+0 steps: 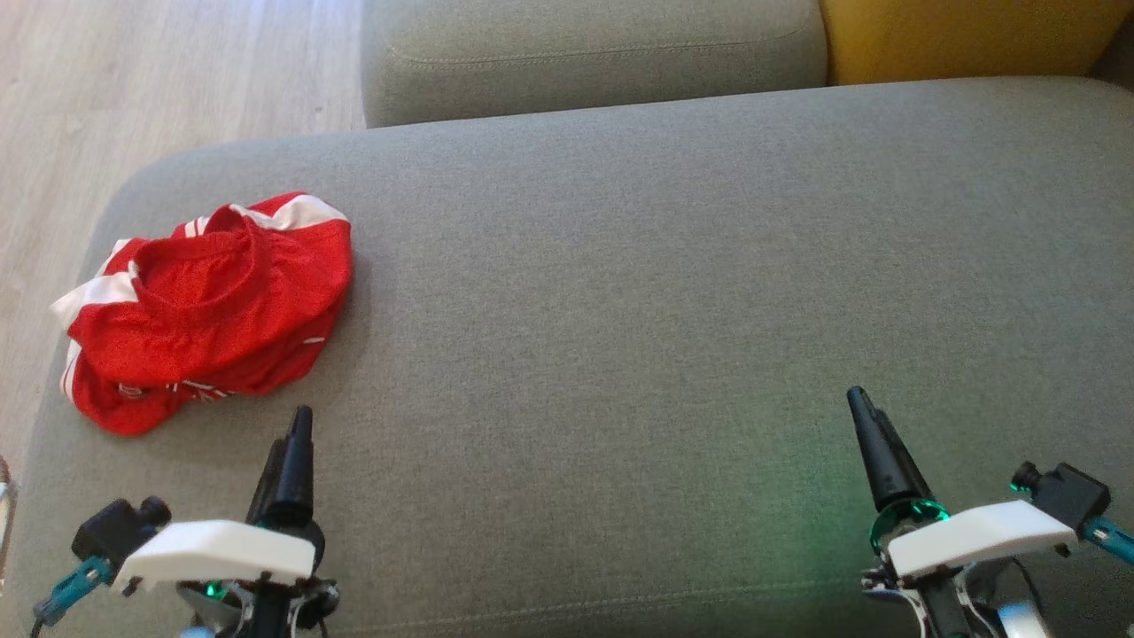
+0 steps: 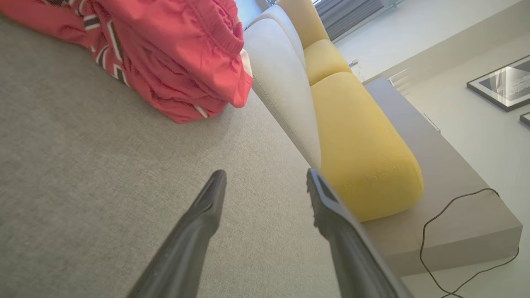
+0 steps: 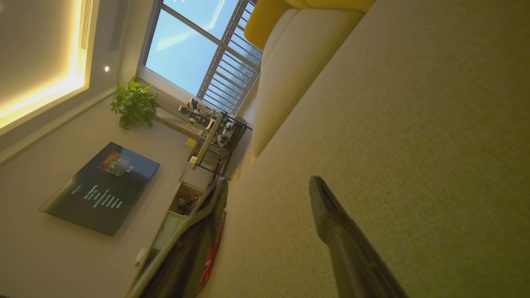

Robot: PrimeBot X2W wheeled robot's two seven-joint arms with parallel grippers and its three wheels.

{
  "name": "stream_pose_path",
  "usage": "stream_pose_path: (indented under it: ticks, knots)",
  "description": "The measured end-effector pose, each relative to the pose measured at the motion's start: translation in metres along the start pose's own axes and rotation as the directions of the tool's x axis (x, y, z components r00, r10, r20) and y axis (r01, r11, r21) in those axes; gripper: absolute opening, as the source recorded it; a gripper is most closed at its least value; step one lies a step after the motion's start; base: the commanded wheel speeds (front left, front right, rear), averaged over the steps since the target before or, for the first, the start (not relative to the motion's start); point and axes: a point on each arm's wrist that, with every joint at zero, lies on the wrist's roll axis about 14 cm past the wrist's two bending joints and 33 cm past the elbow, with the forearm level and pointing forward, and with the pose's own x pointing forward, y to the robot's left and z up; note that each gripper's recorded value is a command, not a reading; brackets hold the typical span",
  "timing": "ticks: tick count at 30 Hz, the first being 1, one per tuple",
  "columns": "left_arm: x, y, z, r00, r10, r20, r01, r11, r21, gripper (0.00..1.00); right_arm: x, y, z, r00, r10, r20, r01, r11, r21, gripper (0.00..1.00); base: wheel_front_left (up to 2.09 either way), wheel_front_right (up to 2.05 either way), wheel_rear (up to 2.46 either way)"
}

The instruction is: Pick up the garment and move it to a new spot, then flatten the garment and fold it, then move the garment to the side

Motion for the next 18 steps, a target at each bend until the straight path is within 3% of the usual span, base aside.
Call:
stream_pose_path:
  ticks: [9, 18]
  knots:
    - [0.001, -0.008, -0.001, 1.0, -0.007, 0.002, 0.006, 0.989, 0.151, 1.0, 0.001, 0.011, -0.002, 0.999, 0.035, 0.002, -0.034, 0.991, -0.129, 1.0, 0.0, 0.0, 0.0]
    - [0.0, -0.016, -0.001, 1.0, -0.021, 0.008, 0.017, 0.953, 0.303, 1.0, 0.002, 0.021, 0.0, 0.997, 0.071, 0.015, -0.065, 0.97, -0.233, 1.0, 0.0, 0.0, 0.0]
